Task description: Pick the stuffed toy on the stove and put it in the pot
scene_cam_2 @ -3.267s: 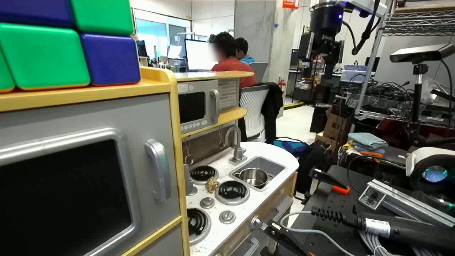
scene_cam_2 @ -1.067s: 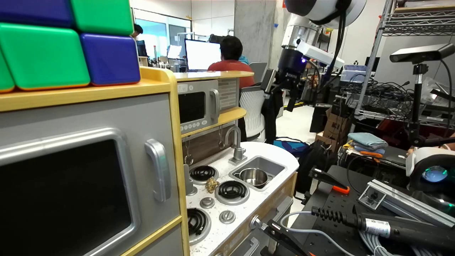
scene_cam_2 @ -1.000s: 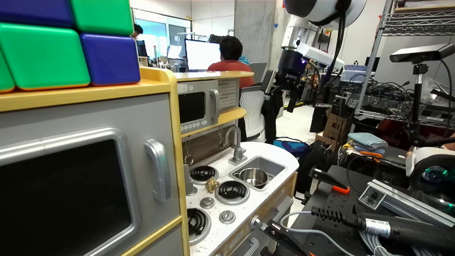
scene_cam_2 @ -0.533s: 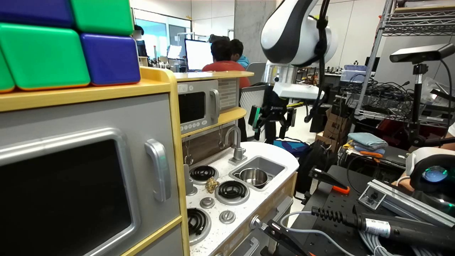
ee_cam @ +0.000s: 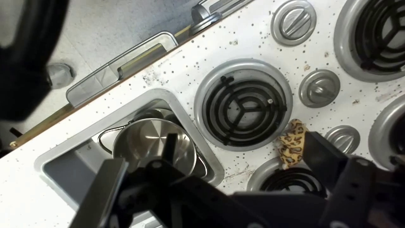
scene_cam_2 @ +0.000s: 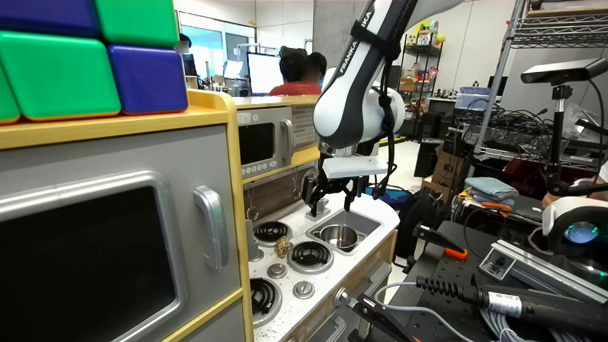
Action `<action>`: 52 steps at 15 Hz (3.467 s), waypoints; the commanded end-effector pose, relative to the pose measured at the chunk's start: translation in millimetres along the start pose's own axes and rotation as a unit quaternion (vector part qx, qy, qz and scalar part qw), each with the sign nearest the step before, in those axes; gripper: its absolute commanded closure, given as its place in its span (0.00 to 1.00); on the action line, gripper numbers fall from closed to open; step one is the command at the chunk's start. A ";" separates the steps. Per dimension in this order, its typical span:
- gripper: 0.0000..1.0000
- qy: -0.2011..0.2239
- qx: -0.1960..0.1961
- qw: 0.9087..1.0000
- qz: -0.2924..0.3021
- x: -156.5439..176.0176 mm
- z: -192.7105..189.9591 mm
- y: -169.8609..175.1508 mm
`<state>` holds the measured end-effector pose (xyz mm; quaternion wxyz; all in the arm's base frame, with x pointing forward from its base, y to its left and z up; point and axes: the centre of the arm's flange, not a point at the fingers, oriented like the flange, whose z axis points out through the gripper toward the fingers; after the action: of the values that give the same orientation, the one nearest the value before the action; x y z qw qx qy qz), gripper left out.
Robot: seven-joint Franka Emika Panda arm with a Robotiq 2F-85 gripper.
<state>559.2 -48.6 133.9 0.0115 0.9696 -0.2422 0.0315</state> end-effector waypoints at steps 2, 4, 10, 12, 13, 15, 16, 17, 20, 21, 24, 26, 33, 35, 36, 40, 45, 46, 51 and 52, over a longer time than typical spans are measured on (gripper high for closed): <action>0.00 0.000 -0.001 1.000 0.002 0.3 -0.4 2.1; 0.00 0.010 0.005 1.000 0.009 4.0 6.8 -0.3; 0.00 0.015 -0.005 0.999 0.035 21.6 58.9 -29.1; 0.00 0.026 -0.011 0.998 0.047 31.0 78.3 -43.4; 0.00 0.031 -0.014 0.998 0.052 35.1 86.8 -50.0; 0.00 0.039 -0.021 0.997 0.066 43.3 103.8 -64.6; 0.00 0.045 -0.024 0.996 0.071 46.2 111.3 -71.6; 0.00 0.050 -0.026 0.996 0.075 48.8 118.3 -78.5; 0.00 0.062 -0.024 0.994 0.084 53.8 133.4 -95.7; 0.00 0.066 -0.022 0.994 0.087 55.4 137.2 -100.2; 0.00 0.079 -0.017 0.993 0.091 60.1 147.9 -109.3; 0.00 0.085 -0.016 0.992 0.092 64.6 153.3 -110.8; 0.64 0.084 -0.015 0.992 0.097 72.2 156.5 -105.4; 0.81 0.085 -0.010 0.991 0.098 74.6 153.7 -106.9; 0.88 0.085 -0.009 0.991 0.099 75.2 151.5 -106.5; 0.95 0.066 -0.012 0.992 0.106 73.0 129.6 -88.3; 0.96 0.068 -0.005 0.990 0.126 67.9 93.1 -31.8; 0.96 0.075 -0.004 0.989 0.126 64.4 84.7 -19.3; 0.96 0.116 -0.044 0.980 0.155 60.2 54.3 43.8; 0.96 0.110 -0.064 0.977 0.169 66.1 58.7 55.0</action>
<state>620.8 -110.7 62.2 0.0657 0.9150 -0.3778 0.1252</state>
